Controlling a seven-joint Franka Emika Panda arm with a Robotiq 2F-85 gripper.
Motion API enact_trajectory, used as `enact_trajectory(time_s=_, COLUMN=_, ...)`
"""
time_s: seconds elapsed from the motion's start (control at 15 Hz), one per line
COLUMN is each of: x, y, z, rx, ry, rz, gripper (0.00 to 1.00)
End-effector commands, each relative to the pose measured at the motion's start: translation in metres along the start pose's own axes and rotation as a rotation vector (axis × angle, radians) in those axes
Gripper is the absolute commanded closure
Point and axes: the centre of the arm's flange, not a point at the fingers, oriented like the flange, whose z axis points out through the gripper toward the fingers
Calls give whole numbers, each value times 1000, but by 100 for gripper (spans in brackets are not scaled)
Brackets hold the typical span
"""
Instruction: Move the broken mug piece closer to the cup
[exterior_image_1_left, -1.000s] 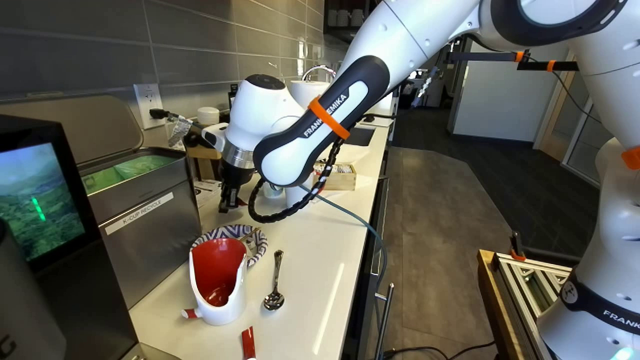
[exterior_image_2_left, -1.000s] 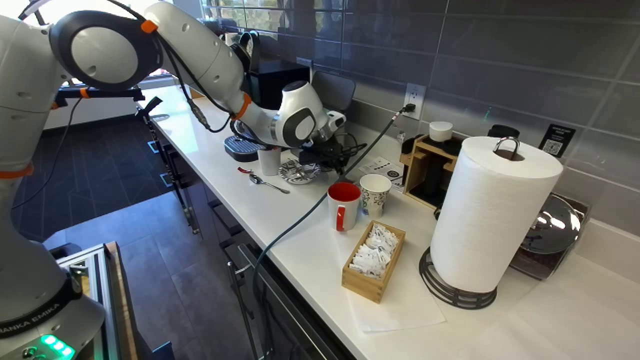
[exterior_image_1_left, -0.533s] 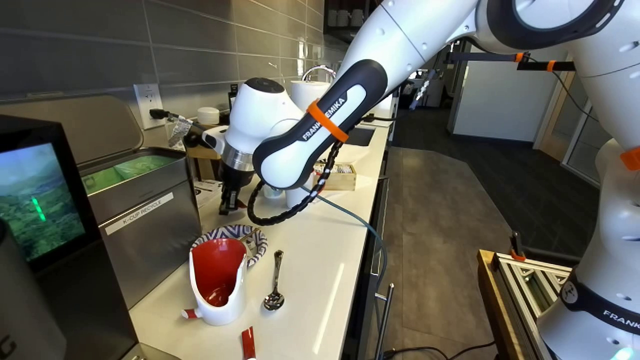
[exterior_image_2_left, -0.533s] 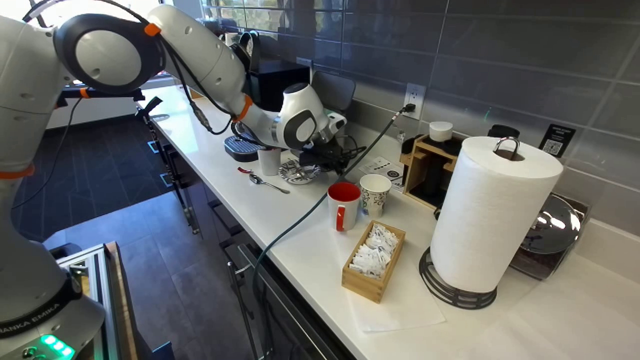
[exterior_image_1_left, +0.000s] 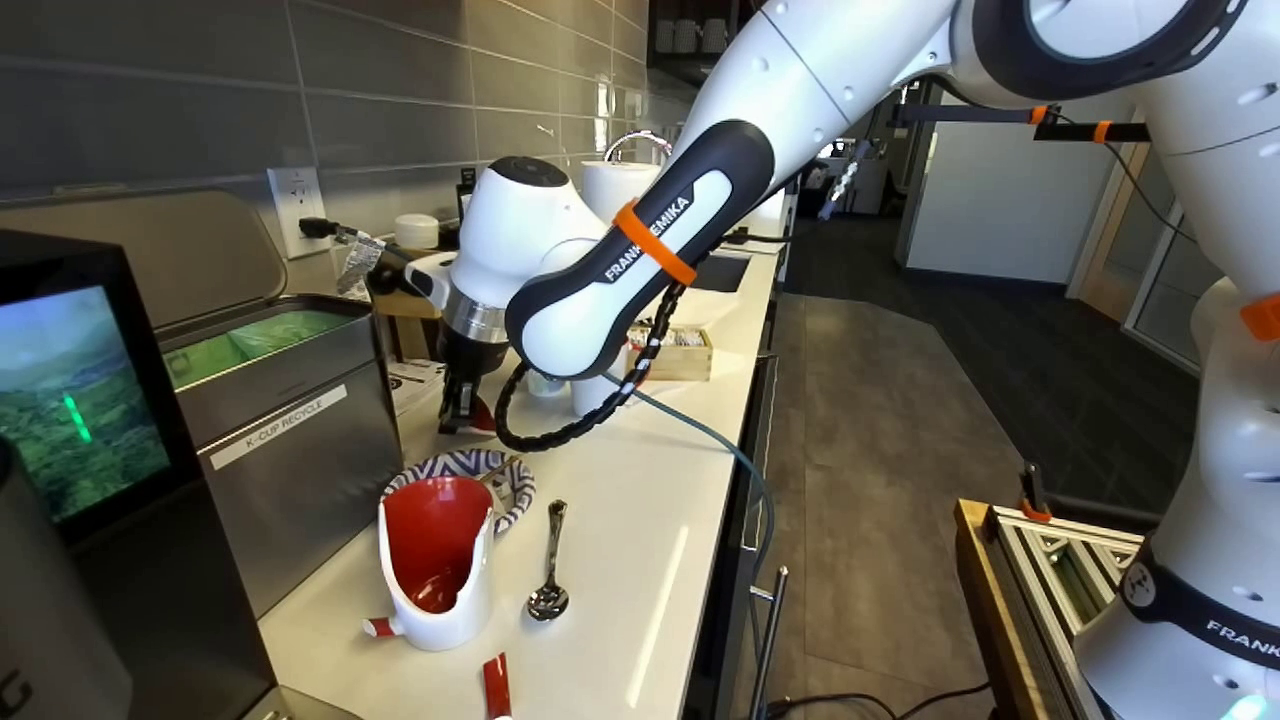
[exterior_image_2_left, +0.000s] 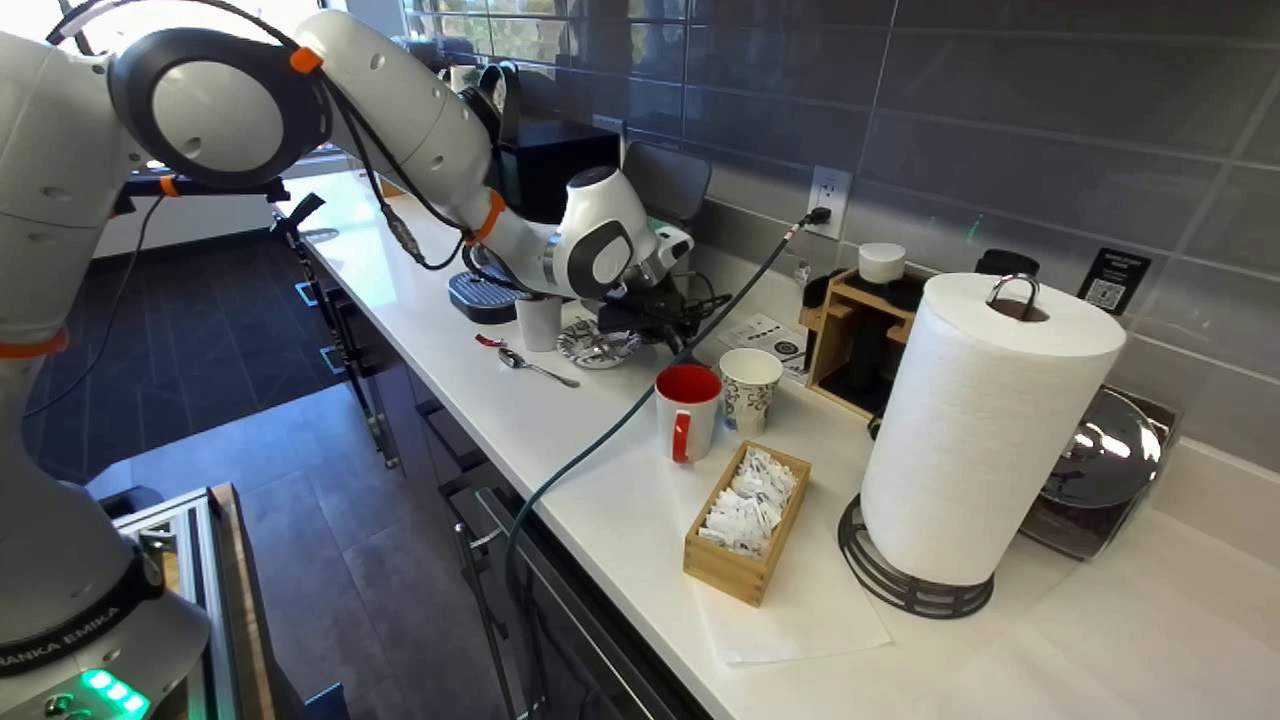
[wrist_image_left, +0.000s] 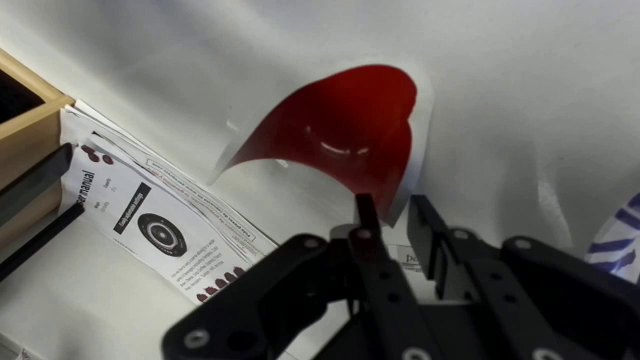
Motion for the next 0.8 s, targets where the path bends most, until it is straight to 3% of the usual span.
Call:
enact_trajectory(time_s=0.0, x=3, y=1, z=6, rx=8, ry=-18, rz=15, gripper=76)
enact_trajectory(time_s=0.13, x=2, y=1, z=6, rx=6, ry=-19, rz=16, gripper=95)
enact_trajectory(time_s=0.27, x=4, y=2, z=-1, rx=5, ry=-12, rz=15, gripper=100)
enact_trajectory(time_s=0.33, x=6, y=2, z=-8, rx=1, ry=-9, rz=8, gripper=89)
enact_trajectory(time_s=0.4, x=7, y=2, z=-15, rx=0, ry=-4, rz=5, gripper=66)
enact_trajectory(time_s=0.53, x=11, y=0, z=-37, rx=15, ry=14, rz=-6, gripper=64)
enact_trajectory(time_s=0.73, x=16, y=-5, z=-67, rx=41, ry=16, rz=-38, gripper=42)
